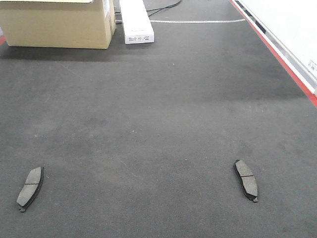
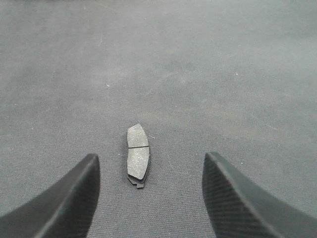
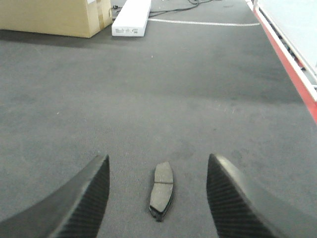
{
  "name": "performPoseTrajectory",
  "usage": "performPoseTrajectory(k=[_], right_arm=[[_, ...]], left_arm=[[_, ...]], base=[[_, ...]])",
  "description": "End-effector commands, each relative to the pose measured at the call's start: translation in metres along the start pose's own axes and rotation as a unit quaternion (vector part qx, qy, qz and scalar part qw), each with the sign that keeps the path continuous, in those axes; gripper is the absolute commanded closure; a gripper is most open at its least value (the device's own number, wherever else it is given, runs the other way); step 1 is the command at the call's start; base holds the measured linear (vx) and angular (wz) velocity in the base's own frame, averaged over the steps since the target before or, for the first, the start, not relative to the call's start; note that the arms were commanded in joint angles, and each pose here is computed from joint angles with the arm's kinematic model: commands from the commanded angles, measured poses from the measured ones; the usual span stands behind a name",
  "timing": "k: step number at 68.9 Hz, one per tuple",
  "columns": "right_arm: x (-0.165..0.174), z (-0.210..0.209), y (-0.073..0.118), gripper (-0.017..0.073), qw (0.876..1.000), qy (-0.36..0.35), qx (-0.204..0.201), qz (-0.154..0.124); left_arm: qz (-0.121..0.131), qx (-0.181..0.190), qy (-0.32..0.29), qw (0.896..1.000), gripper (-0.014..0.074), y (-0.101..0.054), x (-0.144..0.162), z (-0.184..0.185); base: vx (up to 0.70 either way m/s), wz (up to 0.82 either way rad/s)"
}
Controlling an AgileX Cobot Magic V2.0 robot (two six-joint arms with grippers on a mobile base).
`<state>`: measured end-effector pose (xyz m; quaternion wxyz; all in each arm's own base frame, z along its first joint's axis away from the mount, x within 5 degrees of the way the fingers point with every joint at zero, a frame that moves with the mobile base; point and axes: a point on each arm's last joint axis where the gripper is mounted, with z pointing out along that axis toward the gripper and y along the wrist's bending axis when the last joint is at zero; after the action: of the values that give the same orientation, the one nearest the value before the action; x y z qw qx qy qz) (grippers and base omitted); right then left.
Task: Move and align brake pads A on conveyor
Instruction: 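Raise the right gripper and back the base away from the conveyor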
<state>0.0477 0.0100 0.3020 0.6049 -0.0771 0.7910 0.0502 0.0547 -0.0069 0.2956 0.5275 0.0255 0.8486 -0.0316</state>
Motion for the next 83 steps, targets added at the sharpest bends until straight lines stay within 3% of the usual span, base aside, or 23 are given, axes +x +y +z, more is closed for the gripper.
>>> performPoseTrajectory(k=[1,83], right_arm=[[-0.0105,-0.0017,-0.0007,0.0146,1.000,-0.029,0.005,-0.003],[-0.0102,-0.0017,-0.0008,0.0146,1.000,-0.027,0.005,-0.004]], left_arm=[[-0.005,0.003,-0.036,0.999,0.0169,-0.0006,-0.0112,-0.0021],[-0.005,0.003,-0.036,0.999,0.0169,-0.0006,-0.0112,-0.0021]], base=[[0.00,0.00],[-0.03,0.02]])
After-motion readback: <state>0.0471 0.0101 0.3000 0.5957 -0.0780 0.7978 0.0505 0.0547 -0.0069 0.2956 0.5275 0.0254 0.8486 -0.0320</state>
